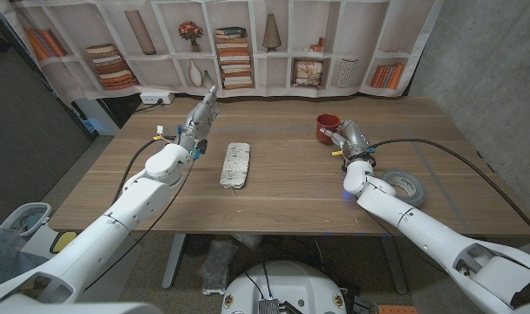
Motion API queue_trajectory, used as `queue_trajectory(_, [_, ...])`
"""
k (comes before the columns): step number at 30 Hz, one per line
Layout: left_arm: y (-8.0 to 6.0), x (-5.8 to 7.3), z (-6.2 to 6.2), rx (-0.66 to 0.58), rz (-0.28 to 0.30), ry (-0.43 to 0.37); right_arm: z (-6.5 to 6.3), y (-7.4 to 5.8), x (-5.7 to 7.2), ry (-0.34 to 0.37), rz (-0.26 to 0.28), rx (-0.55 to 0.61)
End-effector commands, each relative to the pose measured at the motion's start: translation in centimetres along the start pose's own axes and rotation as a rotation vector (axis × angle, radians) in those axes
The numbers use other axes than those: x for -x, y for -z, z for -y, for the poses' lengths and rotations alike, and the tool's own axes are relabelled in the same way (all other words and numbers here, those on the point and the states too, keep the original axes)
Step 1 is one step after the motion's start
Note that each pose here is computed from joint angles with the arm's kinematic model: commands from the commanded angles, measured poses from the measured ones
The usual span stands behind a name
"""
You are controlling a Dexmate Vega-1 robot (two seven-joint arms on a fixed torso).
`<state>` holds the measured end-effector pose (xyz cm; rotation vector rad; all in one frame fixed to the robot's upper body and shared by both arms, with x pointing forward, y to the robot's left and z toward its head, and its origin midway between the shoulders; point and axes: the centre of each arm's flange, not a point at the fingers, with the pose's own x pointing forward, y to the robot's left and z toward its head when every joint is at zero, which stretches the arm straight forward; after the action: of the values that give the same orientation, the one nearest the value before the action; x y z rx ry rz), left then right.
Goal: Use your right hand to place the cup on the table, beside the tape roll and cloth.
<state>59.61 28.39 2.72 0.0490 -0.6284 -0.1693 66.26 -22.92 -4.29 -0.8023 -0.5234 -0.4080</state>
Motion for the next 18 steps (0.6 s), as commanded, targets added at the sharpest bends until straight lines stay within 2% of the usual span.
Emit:
queue_trajectory(1, [-0.3, -0.6, -0.1, -0.006, 0.002, 0.009, 0.6, -0.5, 0.1, -0.003, 0.004, -0.023])
queue_trajectory(18, [-0.7, -1.3, 0.6, -0.015, 0.001, 0.024, 1.6, -0.5, 0.5, -0.017, 0.025, -0.032])
